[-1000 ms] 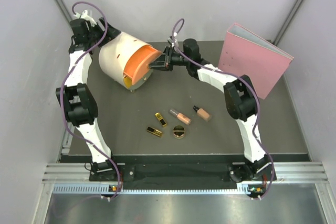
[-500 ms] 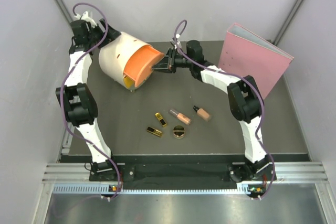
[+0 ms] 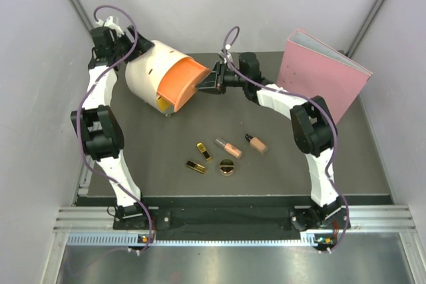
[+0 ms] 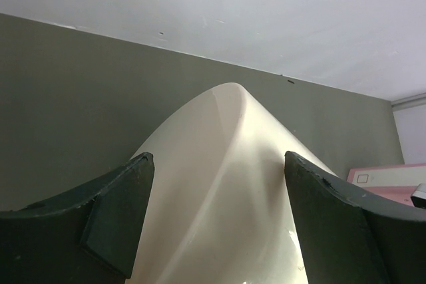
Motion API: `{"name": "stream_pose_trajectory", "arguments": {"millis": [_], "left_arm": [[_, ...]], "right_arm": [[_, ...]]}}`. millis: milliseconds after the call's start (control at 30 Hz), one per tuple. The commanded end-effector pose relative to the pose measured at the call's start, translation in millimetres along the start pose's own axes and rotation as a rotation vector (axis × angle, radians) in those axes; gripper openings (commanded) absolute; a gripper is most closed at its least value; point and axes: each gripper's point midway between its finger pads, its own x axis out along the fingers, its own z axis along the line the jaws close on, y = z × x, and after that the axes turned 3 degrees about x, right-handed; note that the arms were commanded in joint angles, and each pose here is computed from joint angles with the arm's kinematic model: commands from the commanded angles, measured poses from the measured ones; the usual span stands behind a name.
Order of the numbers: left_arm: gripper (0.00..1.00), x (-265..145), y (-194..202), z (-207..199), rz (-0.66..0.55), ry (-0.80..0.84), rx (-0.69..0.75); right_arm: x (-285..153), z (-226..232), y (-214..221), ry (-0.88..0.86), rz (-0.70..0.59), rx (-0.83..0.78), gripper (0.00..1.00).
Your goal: Organize the makeup
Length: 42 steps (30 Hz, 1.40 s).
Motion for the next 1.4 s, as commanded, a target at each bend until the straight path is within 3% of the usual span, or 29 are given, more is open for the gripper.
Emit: {"name": "stream_pose_trajectory", "arguments": {"millis": [0, 67, 167, 500, 667, 900, 1033, 1233, 1367], "left_arm": [[0.84, -19.9, -25.2, -29.5, -0.058, 0.054, 0.055], [0.84, -20.2, -27.6, -30.7, -0.064, 0.057, 0.06], [0.84, -22.3, -33.0, -33.6, -0.078, 0.059, 0.071], [0.86, -35.2, -61.2, -50.5, -0.142, 0.09, 0.102], [0.88, -47.0, -87.0, -63.9, -0.198, 0.115, 0.122], [0.89, -66.5, -116.5, -85.1, -0.273, 0.143, 0.166], [0.89, -79.0, -125.0, -94.4, -0.291, 0.139, 0.204], [0.88, -85.8, -108.8, -86.7, -0.251, 0.096, 0.212], [0.88, -83.1, -88.9, -72.8, -0.212, 0.061, 0.192]], "right_arm": [[-13.5, 12.3, -3.7, -0.003, -0.013, -0.054, 0.34], [-15.2, 16.4, -3.8, -0.005, -0.016, -0.067, 0.46], [-17.0, 17.4, -4.2, -0.002, -0.02, -0.085, 0.56], [-24.2, 20.9, -5.8, 0.003, -0.022, -0.106, 0.59], [-39.7, 29.3, -9.5, 0.044, -0.039, -0.204, 0.61], [-68.4, 39.3, -13.0, 0.186, -0.036, -0.345, 0.66], [-90.7, 18.1, 2.4, 0.349, 0.057, -0.411, 0.66], [-135.8, -26.1, 20.7, 0.665, 0.157, -0.582, 0.65], [-160.0, -42.2, 31.2, 0.78, 0.17, -0.605, 0.66]]}}
